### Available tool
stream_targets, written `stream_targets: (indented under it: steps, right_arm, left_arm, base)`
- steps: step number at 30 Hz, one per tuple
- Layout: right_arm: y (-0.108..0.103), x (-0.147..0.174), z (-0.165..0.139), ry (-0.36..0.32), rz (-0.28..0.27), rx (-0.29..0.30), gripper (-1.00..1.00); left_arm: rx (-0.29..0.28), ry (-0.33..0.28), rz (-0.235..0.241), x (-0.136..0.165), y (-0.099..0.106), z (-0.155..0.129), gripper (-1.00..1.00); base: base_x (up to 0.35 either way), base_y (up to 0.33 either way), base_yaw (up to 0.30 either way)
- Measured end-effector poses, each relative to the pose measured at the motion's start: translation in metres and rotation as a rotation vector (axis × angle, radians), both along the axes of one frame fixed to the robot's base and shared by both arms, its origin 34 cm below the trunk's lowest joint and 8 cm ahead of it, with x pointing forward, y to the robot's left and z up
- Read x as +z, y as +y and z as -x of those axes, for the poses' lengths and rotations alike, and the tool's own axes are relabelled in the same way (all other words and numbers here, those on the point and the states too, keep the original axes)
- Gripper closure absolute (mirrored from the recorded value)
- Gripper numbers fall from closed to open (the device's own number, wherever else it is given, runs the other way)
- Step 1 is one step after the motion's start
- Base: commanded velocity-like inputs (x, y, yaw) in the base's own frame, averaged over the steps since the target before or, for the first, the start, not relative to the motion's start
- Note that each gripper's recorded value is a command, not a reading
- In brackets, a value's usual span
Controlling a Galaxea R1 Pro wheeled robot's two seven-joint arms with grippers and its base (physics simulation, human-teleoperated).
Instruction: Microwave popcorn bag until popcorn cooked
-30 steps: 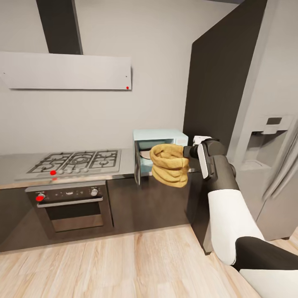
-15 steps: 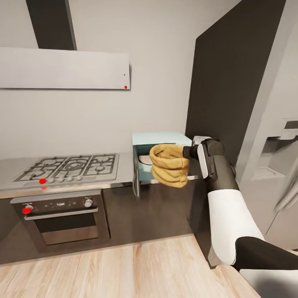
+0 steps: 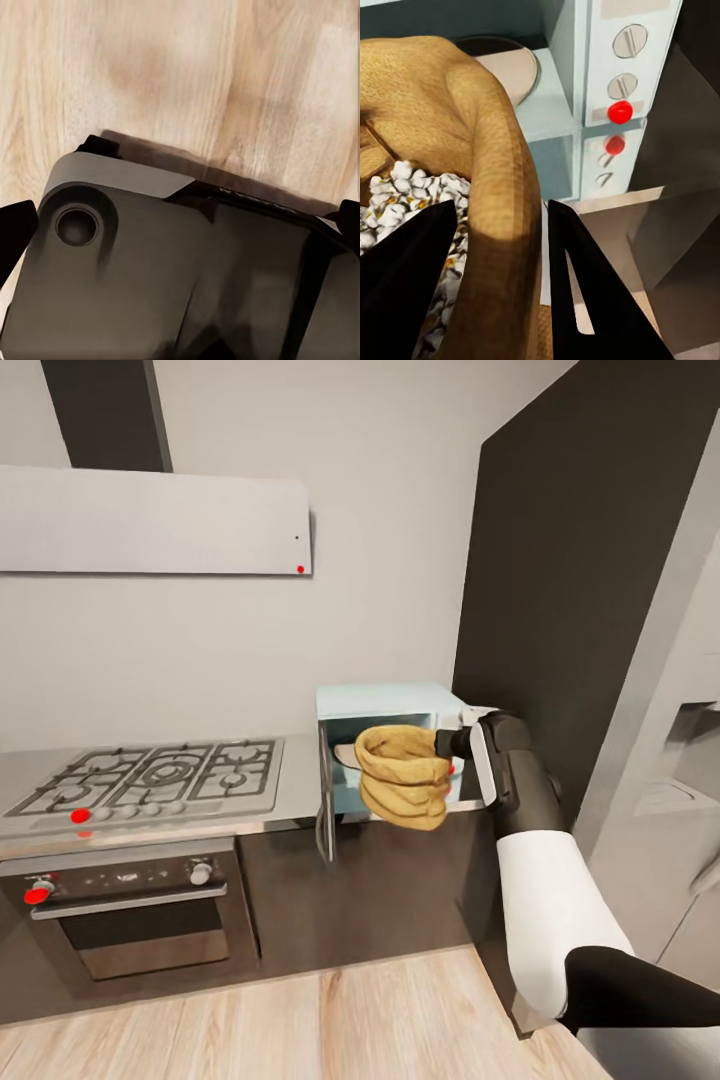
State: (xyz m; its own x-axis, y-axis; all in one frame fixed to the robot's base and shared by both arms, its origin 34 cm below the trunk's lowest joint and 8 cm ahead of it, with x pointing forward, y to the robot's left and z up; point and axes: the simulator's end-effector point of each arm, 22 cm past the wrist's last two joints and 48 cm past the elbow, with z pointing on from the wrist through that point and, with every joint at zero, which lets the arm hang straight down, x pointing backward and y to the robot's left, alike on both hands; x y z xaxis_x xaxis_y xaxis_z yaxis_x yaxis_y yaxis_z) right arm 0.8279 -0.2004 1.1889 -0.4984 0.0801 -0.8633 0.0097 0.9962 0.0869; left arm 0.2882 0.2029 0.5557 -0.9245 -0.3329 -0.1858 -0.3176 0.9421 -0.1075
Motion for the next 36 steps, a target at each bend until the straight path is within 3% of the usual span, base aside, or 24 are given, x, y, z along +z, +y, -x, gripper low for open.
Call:
stream_targets:
  steps: [15, 25, 36]
  right_arm:
    - [-0.004, 0.000, -0.001, -0.009, 0.010, -0.011, 1.00]
    - [-0.002, -0.002, -0.002, -0.013, 0.004, -0.009, 1.00]
    - [0.000, -0.024, -0.011, 0.001, 0.019, -0.006, 1.00]
  left_arm:
    - [0.000, 0.001, -0.001, 0.000, 0.000, 0.000, -1.00]
    - [0.000, 0.001, 0.000, 0.000, 0.000, 0.000, -1.00]
    - [0.000, 0.001, -0.001, 0.000, 0.001, 0.000, -1.00]
  base:
    - [0.008, 0.000, 0.000]
    - [0.204, 0.000, 0.000]
    - [0.220, 0.000, 0.000]
